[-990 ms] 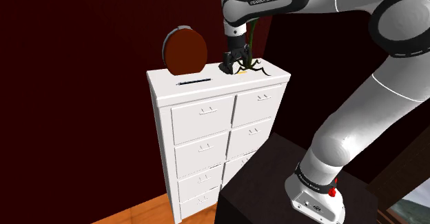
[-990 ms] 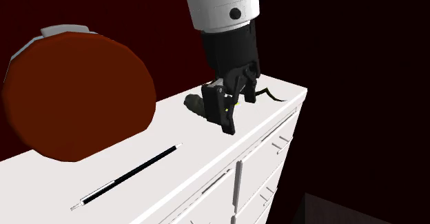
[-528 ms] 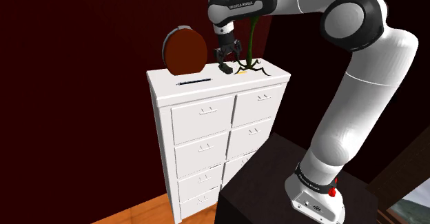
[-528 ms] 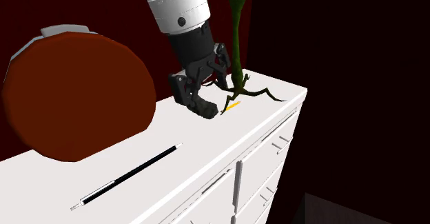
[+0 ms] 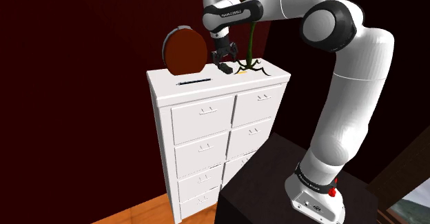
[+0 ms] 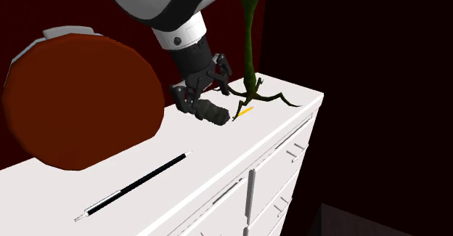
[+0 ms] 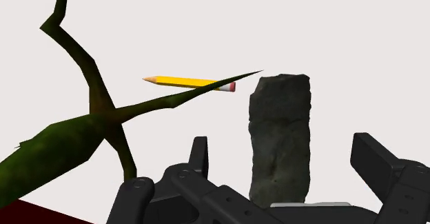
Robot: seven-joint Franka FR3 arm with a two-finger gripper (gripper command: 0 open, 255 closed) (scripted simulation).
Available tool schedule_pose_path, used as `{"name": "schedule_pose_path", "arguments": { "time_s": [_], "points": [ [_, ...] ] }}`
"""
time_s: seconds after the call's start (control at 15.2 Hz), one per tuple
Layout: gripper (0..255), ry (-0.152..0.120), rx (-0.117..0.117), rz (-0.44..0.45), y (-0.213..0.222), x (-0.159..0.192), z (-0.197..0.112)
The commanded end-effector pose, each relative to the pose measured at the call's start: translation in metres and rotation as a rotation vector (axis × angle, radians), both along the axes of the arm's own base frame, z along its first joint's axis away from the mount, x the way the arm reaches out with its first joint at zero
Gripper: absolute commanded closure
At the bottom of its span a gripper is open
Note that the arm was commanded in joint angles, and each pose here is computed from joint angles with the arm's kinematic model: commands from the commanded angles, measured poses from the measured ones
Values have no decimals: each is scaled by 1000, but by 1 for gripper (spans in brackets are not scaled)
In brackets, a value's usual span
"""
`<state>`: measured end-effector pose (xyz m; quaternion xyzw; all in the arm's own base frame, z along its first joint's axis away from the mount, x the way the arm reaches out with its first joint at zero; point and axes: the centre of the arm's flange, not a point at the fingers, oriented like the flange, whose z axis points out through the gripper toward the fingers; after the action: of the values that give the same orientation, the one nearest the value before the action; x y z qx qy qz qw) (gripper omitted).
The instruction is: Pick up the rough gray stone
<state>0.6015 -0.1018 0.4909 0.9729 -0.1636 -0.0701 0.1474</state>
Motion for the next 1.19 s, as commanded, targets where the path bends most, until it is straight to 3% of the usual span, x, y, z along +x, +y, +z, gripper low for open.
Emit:
{"name": "schedule_pose_path", "arguments": {
  "time_s": [0.0,0.2,0.26,0.86,1.12],
  "points": [
    [0,-1,0,0,0,0,-10],
    [0,-1,0,0,0,0,-18],
    [255,-1,0,0,0,0,-18],
    [255,-1,0,0,0,0,-18],
    [255,-1,0,0,0,0,3]
  ]
}}
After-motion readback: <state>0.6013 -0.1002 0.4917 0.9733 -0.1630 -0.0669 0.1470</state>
